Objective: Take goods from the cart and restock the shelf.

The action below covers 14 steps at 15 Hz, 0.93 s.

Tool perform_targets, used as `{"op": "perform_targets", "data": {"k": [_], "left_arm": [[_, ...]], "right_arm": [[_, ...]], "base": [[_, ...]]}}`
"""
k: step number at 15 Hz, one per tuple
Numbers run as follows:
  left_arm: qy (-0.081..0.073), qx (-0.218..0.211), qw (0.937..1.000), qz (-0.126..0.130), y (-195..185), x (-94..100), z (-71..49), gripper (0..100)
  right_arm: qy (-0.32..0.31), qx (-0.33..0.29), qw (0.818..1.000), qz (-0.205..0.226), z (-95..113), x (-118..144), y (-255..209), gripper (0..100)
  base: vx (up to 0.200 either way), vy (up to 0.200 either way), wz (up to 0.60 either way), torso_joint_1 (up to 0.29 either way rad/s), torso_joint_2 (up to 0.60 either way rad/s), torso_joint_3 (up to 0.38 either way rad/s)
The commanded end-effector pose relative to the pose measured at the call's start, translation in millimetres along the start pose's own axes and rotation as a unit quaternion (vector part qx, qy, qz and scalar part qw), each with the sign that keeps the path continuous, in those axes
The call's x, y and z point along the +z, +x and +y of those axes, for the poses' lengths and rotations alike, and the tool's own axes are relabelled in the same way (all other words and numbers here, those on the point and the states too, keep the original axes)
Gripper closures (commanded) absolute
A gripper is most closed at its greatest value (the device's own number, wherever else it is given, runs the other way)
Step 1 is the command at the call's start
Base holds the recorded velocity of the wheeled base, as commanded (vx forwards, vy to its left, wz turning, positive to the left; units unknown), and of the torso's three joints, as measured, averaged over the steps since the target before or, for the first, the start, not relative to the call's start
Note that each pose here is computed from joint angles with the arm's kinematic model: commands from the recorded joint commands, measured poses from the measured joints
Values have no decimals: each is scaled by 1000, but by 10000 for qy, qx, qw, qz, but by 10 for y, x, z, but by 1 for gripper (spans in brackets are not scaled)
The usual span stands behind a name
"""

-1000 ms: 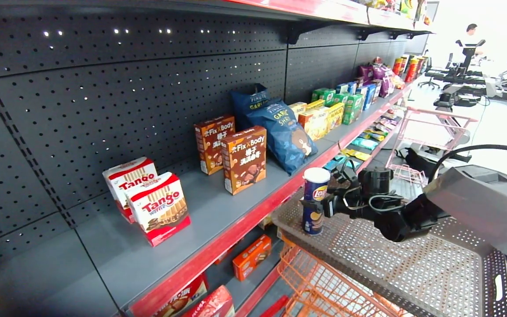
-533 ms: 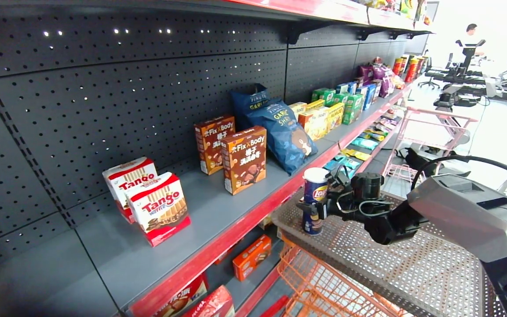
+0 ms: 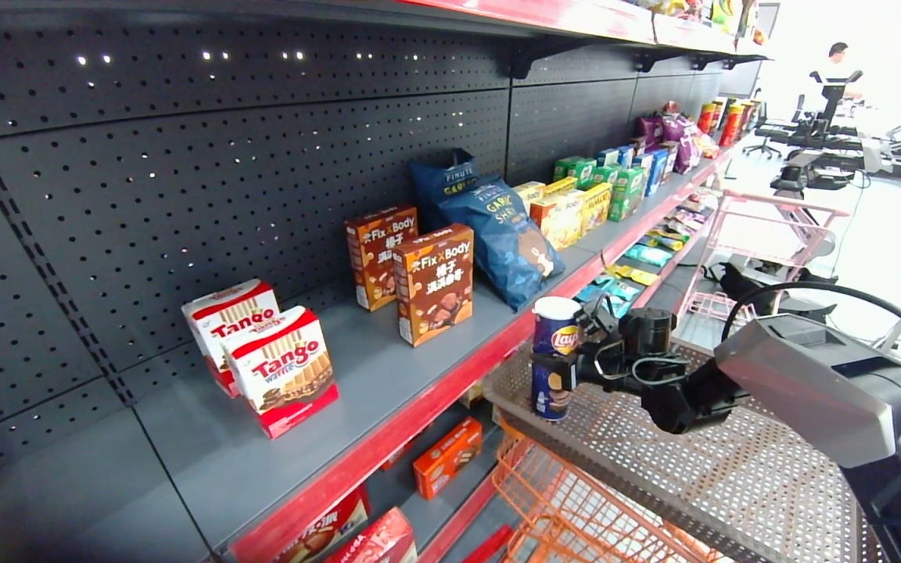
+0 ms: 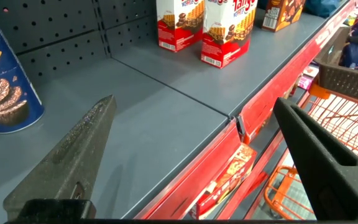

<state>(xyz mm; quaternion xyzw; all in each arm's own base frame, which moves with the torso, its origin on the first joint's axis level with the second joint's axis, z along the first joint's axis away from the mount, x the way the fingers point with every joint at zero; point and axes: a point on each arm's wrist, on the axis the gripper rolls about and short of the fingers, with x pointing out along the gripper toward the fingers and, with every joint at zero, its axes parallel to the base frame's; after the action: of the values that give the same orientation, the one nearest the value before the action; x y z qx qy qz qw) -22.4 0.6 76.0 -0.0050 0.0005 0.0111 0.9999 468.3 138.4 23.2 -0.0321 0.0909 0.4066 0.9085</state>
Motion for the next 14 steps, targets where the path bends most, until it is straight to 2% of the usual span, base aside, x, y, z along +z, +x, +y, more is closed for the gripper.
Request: {"op": "perform_targets", "data": {"k": [1, 3, 6, 7, 8, 11, 12, 13, 14], "left_arm": [[-4, 4, 10000, 2, 1, 1, 0, 0], [-4, 12, 10000, 2, 1, 1, 0, 0], [-4, 4, 10000, 2, 1, 1, 0, 0], [-4, 4, 10000, 2, 1, 1, 0, 0], [-4, 4, 10000, 2, 1, 1, 0, 0], [-4, 4, 10000, 2, 1, 1, 0, 0], [-4, 4, 10000, 2, 1, 1, 0, 0], [4, 4, 10000, 2, 1, 1, 0, 0], [-4, 4, 10000, 2, 1, 1, 0, 0]], "right_arm": [[-118, -49, 9998, -177, 36, 245, -76, 100], [-282, -333, 9980, -461, 75, 649, -236, 100], [-118, -1003, 9936, -505, 293, 1109, -635, 100], [37, -1157, 9918, -539, 442, 1220, -752, 100], [309, -1500, 9862, -634, 748, 1409, -1004, 100], [381, -2124, 9742, -658, 1391, 1569, -1685, 100], [381, -2288, 9702, -703, 1519, 1577, -1968, 100], [379, -2340, 9686, -748, 1557, 1587, -2106, 100], [380, -2591, 9616, -821, 1643, 1579, -2617, 100]], "base": [[0, 0, 0, 0, 0, 0], [0, 0, 0, 0, 0, 0], [0, 0, 0, 0, 0, 0], [0, 0, 0, 0, 0, 0], [0, 0, 0, 0, 0, 0], [0, 0, 0, 0, 0, 0], [0, 0, 0, 0, 0, 0], [0, 0, 0, 0, 0, 0], [0, 0, 0, 0, 0, 0]]}}
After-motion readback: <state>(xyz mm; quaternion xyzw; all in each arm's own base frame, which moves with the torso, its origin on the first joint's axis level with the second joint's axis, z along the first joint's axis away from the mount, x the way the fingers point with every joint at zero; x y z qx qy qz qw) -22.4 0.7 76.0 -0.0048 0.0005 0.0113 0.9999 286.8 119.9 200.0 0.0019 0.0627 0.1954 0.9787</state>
